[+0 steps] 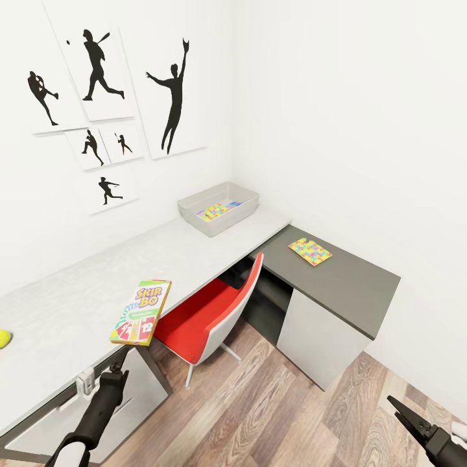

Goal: Put all the toys in the child's room - the three board games (two on the bed and one on the table), the two jigsaw puzzles on the table, and the tennis ball on the table - inside the toy box on the table in the child's room.

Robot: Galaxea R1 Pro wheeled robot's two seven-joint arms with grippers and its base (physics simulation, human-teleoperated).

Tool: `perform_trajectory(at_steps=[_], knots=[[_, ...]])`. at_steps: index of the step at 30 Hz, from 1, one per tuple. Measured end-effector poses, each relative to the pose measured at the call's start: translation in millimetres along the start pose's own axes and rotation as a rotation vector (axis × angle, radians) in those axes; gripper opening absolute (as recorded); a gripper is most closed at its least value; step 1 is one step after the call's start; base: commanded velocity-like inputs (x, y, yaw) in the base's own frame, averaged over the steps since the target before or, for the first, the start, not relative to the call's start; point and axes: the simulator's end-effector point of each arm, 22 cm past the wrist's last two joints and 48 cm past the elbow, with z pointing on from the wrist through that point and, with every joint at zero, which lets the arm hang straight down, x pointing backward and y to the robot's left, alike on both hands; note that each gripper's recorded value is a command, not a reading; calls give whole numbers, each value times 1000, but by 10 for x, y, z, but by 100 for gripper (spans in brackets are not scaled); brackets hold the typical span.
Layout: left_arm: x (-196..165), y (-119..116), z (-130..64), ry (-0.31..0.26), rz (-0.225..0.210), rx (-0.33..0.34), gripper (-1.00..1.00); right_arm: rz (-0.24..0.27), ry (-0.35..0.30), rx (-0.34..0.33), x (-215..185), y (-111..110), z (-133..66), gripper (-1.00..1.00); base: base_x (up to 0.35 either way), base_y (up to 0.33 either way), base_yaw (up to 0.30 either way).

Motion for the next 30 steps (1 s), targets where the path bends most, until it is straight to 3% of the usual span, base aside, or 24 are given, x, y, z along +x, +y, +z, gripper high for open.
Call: perform_trajectory(at_steps=[30], knots=[[1,36,-4,-2,0,-9,100,6,5,41,11,-93,-2,100,0,0,0]])
